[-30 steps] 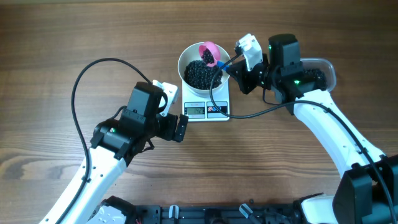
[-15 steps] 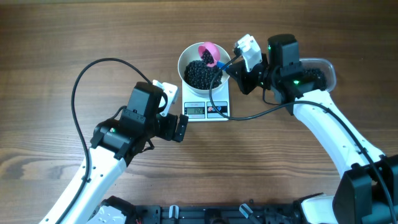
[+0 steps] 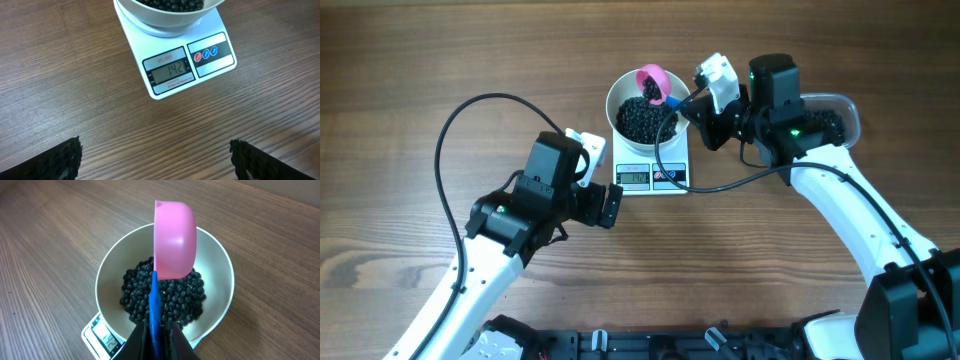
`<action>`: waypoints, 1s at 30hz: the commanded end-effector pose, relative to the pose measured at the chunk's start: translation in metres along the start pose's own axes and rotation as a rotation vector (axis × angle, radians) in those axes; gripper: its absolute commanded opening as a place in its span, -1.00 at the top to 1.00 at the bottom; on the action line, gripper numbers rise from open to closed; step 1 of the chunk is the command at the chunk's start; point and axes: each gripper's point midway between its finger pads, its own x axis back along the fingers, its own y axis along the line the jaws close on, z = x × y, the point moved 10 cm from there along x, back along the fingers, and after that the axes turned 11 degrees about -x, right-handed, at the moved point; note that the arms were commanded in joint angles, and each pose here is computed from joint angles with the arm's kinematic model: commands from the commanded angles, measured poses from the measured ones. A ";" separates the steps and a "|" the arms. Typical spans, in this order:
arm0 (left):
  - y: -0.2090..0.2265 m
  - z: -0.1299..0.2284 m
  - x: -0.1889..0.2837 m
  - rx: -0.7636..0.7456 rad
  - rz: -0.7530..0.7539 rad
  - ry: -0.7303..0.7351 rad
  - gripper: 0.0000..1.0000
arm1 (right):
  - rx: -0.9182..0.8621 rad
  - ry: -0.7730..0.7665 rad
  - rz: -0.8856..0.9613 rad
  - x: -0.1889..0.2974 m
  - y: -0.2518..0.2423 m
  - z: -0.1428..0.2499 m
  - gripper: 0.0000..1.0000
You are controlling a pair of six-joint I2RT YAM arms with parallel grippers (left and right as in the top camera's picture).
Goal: Scoop item into bowl and weigh 150g on scale
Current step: 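Tip the pink scoop over the white bowl to pour beans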
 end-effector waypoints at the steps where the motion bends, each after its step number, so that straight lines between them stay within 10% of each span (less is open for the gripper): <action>1: 0.002 0.001 -0.002 -0.008 -0.007 0.006 -1.00 | 0.003 0.006 -0.010 -0.004 0.001 0.001 0.91; 30: 0.002 0.001 -0.002 -0.008 -0.007 0.007 -1.00 | -0.037 0.018 -0.018 -0.004 0.002 0.002 0.91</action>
